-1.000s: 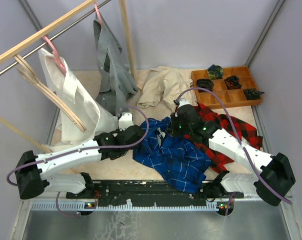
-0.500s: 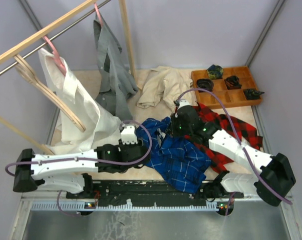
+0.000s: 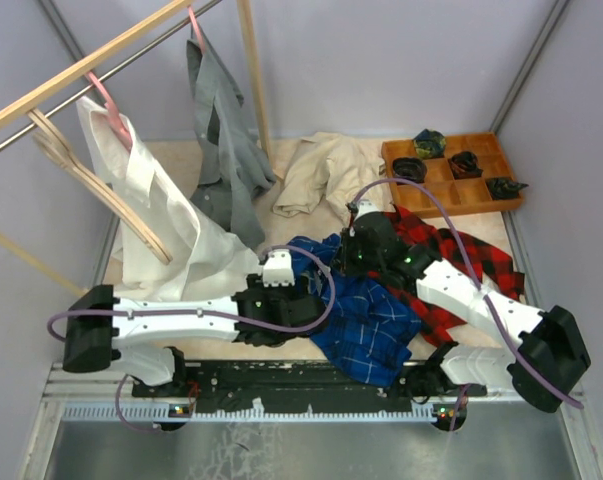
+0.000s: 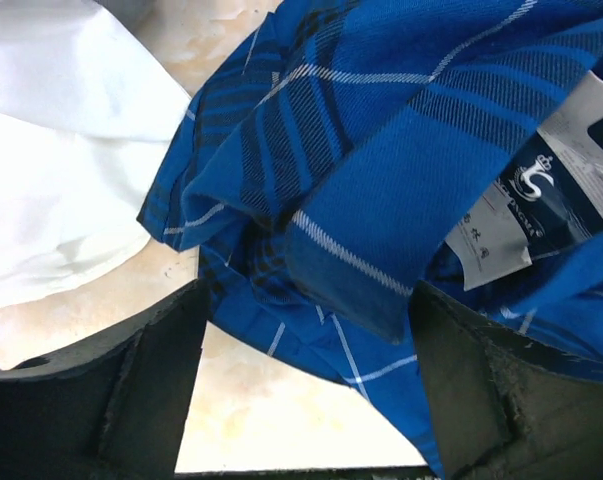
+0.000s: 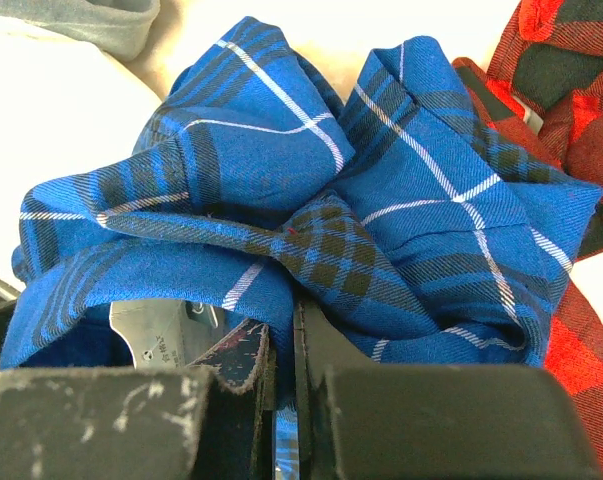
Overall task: Place the shirt on the hanger
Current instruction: Adjust the shirt at the center of the board.
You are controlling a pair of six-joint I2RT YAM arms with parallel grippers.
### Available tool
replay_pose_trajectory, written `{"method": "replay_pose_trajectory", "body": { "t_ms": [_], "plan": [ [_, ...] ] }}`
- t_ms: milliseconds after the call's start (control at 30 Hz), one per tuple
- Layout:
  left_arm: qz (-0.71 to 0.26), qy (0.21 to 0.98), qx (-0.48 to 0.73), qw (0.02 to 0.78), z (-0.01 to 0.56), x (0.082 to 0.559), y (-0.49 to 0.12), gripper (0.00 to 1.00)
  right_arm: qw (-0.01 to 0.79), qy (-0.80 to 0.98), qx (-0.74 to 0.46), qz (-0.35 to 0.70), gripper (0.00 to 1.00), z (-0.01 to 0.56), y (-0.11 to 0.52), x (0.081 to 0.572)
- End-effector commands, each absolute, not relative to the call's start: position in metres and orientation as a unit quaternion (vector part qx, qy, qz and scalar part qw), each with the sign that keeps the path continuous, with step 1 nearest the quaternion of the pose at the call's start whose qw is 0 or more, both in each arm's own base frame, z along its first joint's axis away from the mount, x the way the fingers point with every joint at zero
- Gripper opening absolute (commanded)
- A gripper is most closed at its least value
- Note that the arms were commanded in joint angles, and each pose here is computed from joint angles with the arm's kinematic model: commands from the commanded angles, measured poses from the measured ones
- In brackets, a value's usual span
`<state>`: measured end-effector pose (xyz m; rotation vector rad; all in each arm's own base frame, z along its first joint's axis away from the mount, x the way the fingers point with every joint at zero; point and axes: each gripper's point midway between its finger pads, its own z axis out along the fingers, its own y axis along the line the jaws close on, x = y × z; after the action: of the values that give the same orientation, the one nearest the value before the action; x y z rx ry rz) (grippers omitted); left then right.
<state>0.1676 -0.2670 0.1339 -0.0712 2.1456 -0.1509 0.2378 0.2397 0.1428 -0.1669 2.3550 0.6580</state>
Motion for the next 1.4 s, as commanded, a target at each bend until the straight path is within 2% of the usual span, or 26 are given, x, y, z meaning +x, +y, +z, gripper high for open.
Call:
{"method": "replay_pose_trajectory", "body": {
  "t_ms": [0,167,400,600,667,800,933,1367],
  "plan": [
    [-0.056,0.863,-0.053,0.499,0.143,0.185,-0.277,0.82,0.358,0.891,-0.059,0.274,0.02,0.159,0.245,0.243],
    [-0.016,0.868,-0.069,0.492,0.137,0.182,-0.253,0.65,0.362,0.891,-0.060,0.266,0.03,0.160,0.240,0.242],
    [-0.048,0.866,-0.071,0.492,0.145,0.185,-0.251,0.30,0.371,0.889,-0.059,0.262,0.03,0.164,0.235,0.241],
    [-0.053,0.866,-0.059,0.493,0.160,0.197,-0.251,0.08,0.391,0.885,-0.076,0.239,0.03,0.176,0.226,0.245],
    [-0.069,0.864,-0.054,0.495,0.170,0.204,-0.254,0.03,0.405,0.879,-0.086,0.236,0.00,0.184,0.224,0.246],
    [-0.126,0.857,-0.023,0.499,0.203,0.219,-0.266,0.00,0.435,0.856,-0.116,0.255,0.00,0.215,0.225,0.243],
    [-0.180,0.823,0.032,0.538,0.277,0.230,-0.289,0.00,0.489,0.818,-0.136,0.271,0.00,0.273,0.222,0.242],
    [-0.304,0.670,0.116,0.667,0.518,0.224,-0.310,0.00,0.692,0.660,-0.098,0.277,0.00,0.529,0.184,0.246]
  ]
}}
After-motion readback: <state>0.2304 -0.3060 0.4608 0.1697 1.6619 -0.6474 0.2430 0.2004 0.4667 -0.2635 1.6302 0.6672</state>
